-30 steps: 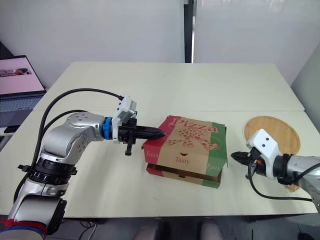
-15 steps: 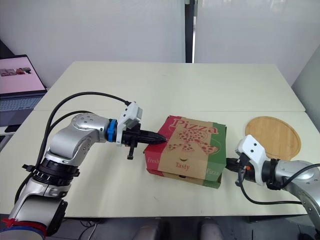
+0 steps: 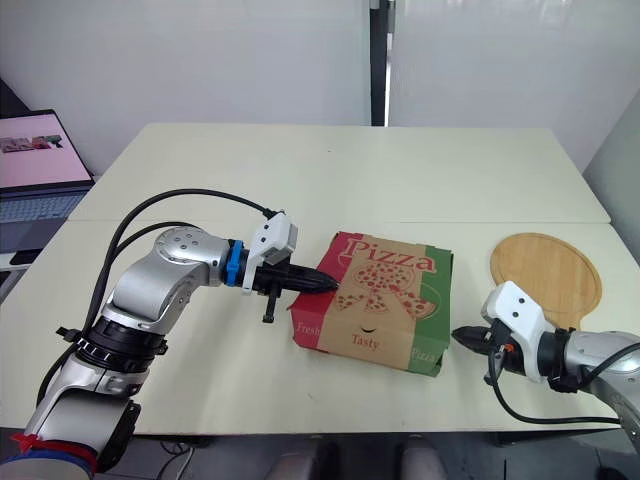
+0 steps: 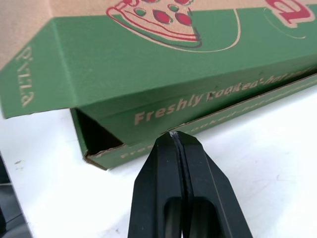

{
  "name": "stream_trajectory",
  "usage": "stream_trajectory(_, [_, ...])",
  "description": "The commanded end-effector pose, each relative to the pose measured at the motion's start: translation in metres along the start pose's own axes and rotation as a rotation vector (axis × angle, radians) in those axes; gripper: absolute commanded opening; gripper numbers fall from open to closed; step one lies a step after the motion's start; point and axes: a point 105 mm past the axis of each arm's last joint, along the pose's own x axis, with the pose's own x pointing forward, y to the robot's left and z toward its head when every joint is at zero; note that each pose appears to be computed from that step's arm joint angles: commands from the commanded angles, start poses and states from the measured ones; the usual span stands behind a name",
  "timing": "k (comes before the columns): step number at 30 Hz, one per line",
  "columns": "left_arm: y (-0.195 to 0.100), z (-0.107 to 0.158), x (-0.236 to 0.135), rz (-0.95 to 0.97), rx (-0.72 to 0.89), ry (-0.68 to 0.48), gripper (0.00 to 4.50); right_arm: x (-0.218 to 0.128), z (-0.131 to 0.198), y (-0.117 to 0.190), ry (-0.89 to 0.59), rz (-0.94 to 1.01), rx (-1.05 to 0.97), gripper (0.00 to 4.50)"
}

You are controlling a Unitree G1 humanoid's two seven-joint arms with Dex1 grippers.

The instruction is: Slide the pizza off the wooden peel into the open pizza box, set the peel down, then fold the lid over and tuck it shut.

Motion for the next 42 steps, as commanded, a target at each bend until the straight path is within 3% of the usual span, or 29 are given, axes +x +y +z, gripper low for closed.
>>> stream_trajectory(1, [0.001, 0.003, 0.002, -0.005, 0.028, 0.008, 0.02, -0.008, 0.011, -0.004, -0.026, -0.023, -0.04, 0.0])
stream_trajectory(6, [0.002, 0.005, 0.001, 0.005, 0.025, 0.001, 0.02, -0.022, 0.03, -0.025, -0.082, -0.095, -0.069, 0.0])
stream_trajectory(14, [0.004, 0.006, 0.0, 0.021, 0.017, -0.013, 0.02, 0.011, 0.069, -0.001, -0.207, 0.039, -0.118, 0.0])
stream_trajectory(22, [0.004, 0.018, -0.006, 0.044, 0.025, -0.073, 0.02, 0.045, 0.068, 0.015, -0.204, 0.128, -0.138, 0.0])
stream_trajectory(26, [0.009, 0.025, -0.039, 0.107, -0.009, -0.096, 0.02, 0.048, 0.067, 0.019, -0.205, 0.15, -0.151, 0.0])
stream_trajectory(33, [-0.004, -0.018, -0.077, 0.084, -0.036, 0.134, 0.02, 0.049, 0.063, 0.019, -0.207, 0.166, -0.163, 0.0])
stream_trajectory(42, [-0.005, -0.027, -0.052, 0.078, -0.024, 0.104, 0.02, 0.051, 0.059, 0.02, -0.207, 0.186, -0.177, 0.0])
